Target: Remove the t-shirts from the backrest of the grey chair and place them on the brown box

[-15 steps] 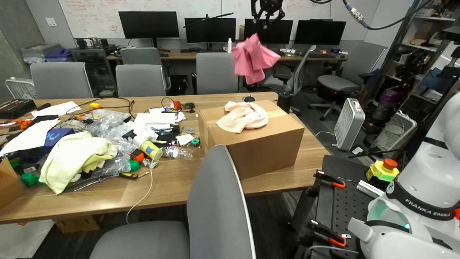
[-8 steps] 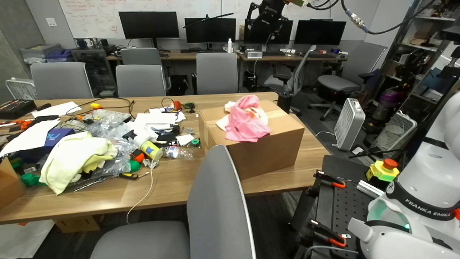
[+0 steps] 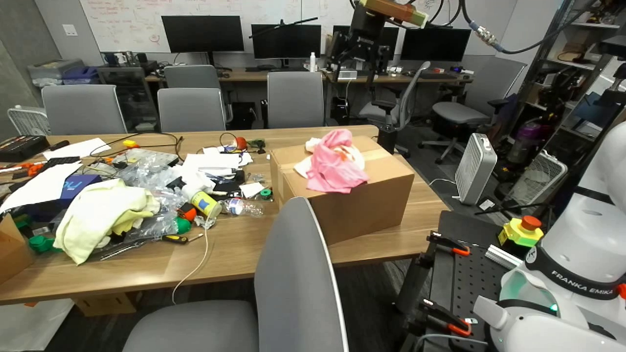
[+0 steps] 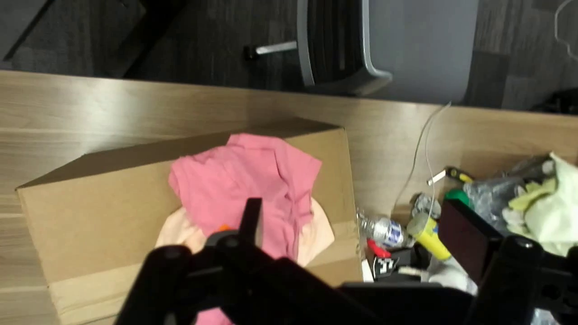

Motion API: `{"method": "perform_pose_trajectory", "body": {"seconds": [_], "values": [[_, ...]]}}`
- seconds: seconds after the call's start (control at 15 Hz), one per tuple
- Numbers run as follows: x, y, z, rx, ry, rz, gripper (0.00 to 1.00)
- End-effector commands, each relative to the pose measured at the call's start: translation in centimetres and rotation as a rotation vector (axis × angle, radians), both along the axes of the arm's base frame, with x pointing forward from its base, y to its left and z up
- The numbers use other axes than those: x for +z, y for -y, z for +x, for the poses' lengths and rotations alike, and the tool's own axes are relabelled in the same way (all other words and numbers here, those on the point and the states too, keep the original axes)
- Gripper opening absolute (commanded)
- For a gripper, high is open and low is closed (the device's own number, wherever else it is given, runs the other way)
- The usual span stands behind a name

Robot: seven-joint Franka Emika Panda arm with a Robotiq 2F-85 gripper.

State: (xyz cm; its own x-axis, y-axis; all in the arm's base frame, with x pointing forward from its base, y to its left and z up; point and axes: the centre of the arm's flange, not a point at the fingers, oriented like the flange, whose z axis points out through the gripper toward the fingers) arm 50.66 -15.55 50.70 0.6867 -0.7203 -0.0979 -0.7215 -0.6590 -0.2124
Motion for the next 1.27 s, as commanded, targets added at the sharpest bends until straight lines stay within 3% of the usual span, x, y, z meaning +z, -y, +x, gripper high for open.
{"method": "perform_pose_trajectory", "body": {"seconds": [0.0,0.27,0.53,0.73,1.0,1.07,1.2], "values": [[-1.7,-4.2,-3.3,0.188,-0.088,0.026,1.0],[-4.5,-7.5,-6.1,0.392,-0.226,0.03,1.0],[-6.2,-8.8,-9.0,0.602,-0.292,-0.026,1.0],[-7.3,-9.1,-10.9,0.738,-0.257,-0.084,1.0],[-8.2,-9.2,-12.5,0.832,-0.176,-0.08,1.0],[-8.2,-9.0,-10.4,0.774,-0.236,-0.065,1.0],[-8.5,-9.0,-10.8,0.779,-0.236,-0.062,1.0]]}}
